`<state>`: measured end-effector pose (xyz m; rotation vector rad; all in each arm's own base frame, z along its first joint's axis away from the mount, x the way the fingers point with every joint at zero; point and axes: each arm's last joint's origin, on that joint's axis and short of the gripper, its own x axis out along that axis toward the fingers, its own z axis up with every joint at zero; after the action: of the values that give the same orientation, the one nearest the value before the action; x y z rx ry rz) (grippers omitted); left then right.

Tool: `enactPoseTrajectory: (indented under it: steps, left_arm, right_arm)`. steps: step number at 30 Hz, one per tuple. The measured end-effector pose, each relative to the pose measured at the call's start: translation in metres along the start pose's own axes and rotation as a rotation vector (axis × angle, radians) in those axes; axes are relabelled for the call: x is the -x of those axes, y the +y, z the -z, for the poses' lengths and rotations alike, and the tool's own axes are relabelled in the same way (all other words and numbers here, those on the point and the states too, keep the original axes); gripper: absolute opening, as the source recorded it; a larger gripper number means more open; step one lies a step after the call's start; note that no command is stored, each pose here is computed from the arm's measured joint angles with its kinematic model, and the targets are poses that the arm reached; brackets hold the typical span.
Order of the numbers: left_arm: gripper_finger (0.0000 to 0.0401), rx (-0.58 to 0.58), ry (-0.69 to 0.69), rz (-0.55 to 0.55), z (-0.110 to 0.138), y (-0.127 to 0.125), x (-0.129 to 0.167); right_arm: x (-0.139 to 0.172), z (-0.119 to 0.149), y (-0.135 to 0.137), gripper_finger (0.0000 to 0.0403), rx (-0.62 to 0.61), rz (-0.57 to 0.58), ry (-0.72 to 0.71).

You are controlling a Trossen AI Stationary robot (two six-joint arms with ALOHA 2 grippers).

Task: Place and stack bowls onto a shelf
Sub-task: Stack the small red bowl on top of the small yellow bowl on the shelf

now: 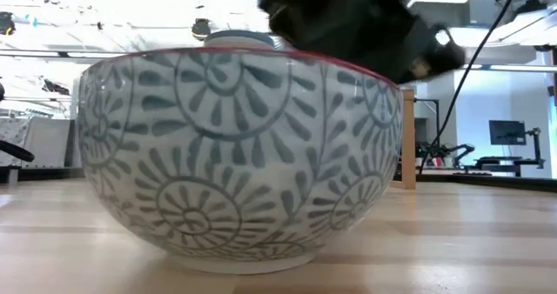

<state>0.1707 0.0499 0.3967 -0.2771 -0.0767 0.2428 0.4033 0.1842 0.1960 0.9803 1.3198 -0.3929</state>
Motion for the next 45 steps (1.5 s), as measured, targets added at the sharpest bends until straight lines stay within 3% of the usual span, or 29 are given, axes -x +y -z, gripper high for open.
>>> enactPoseTrajectory:
  steps: [3,10,20,29,37,41,45]
  left_arm:
    - [0.0000,0.000,0.001,-0.001,0.000,0.000,0.000]
    - [0.0000,0.000,0.012,-0.006,0.001,0.000,0.000]
    - [0.0000,0.000,0.010,-0.013,0.001,0.001,0.000]
    - [0.0000,0.007,0.005,-0.030,0.001,0.001,0.000]
    - [0.0000,0.009,0.004,-0.029,0.001,0.001,0.000]
    - [0.0000,0.011,0.003,-0.029,0.001,0.001,0.000]
    - [0.0000,0.009,0.002,-0.030,0.001,0.001,0.000]
  right_arm:
    - [-0.003,0.004,-0.004,0.0150,-0.006,0.045,0.011]
    - [-0.009,0.008,0.003,0.0150,0.013,-0.010,-0.003]
    - [-0.010,0.008,0.003,0.0147,0.015,0.000,-0.041]
    - [-0.011,0.007,0.003,0.0106,0.014,0.006,-0.061]
    - [-0.044,0.007,0.004,0.0066,0.003,-0.009,-0.037]
    - [-0.041,0.012,0.005,0.0042,0.040,-0.012,-0.037]
    - [-0.012,0.017,0.008,0.0042,0.121,-0.030,-0.040]
